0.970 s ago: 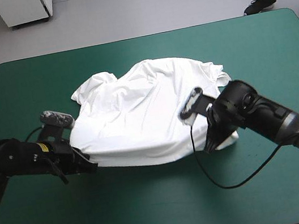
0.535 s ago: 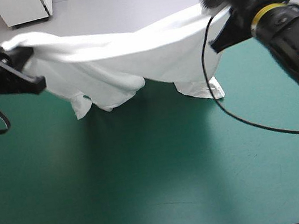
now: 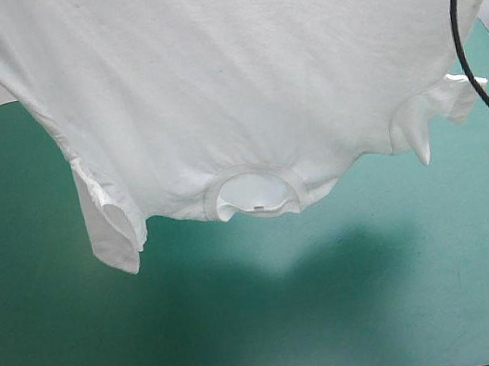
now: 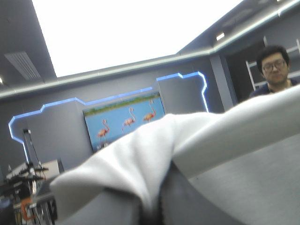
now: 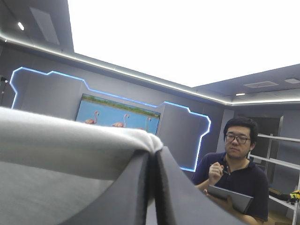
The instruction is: Fold the cloth
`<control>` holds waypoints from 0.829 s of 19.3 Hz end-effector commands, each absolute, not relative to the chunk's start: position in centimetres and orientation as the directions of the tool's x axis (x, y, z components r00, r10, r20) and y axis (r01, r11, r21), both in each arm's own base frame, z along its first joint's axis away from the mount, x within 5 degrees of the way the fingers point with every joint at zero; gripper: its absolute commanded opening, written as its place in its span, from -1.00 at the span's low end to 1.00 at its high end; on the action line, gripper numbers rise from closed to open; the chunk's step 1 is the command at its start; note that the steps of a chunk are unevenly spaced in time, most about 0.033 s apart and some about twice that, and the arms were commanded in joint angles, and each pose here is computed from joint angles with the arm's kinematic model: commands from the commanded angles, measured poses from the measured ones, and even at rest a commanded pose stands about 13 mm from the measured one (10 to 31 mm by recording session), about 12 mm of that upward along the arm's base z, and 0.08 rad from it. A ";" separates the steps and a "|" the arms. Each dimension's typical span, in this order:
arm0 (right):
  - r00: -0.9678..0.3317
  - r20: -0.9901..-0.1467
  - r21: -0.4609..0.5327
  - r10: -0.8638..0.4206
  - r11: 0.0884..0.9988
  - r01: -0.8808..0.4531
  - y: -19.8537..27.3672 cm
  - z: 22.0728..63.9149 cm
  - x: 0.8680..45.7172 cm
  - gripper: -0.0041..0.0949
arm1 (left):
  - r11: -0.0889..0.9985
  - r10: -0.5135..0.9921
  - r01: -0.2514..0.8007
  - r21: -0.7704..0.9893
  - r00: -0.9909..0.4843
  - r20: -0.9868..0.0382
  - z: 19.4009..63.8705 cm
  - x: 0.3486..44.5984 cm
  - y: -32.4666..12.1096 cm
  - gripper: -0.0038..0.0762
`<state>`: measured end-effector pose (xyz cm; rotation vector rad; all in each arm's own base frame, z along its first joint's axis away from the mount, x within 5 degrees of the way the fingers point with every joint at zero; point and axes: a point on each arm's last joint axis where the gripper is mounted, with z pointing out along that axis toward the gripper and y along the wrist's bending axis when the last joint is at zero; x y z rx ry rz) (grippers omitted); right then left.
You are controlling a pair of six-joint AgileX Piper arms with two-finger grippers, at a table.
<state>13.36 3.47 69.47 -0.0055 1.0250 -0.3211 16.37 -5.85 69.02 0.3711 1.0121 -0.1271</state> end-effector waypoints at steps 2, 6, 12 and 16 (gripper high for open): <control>0.552 -0.767 -0.138 -0.328 0.923 0.359 3.2 70.7 12.9 -0.94 | 0.963 0.042 0.154 0.220 0.724 -0.689 71.2 14.5 -4.8 -0.93; 0.586 -0.720 -0.140 -0.372 0.905 0.403 4.2 70.1 17.9 -0.94 | 0.971 0.070 0.095 0.219 0.764 -0.641 70.6 18.7 -5.7 -0.93; 0.622 -0.771 -0.011 -0.136 0.980 0.200 -1.3 65.9 30.3 -0.94 | 0.979 0.154 -0.052 0.198 0.823 -0.547 67.4 28.2 -7.0 -0.93; 0.684 -0.722 -0.026 -0.106 0.992 0.126 -2.5 63.7 34.9 -0.94 | 0.999 0.011 0.012 0.042 0.853 -0.522 65.3 32.9 -4.6 -0.93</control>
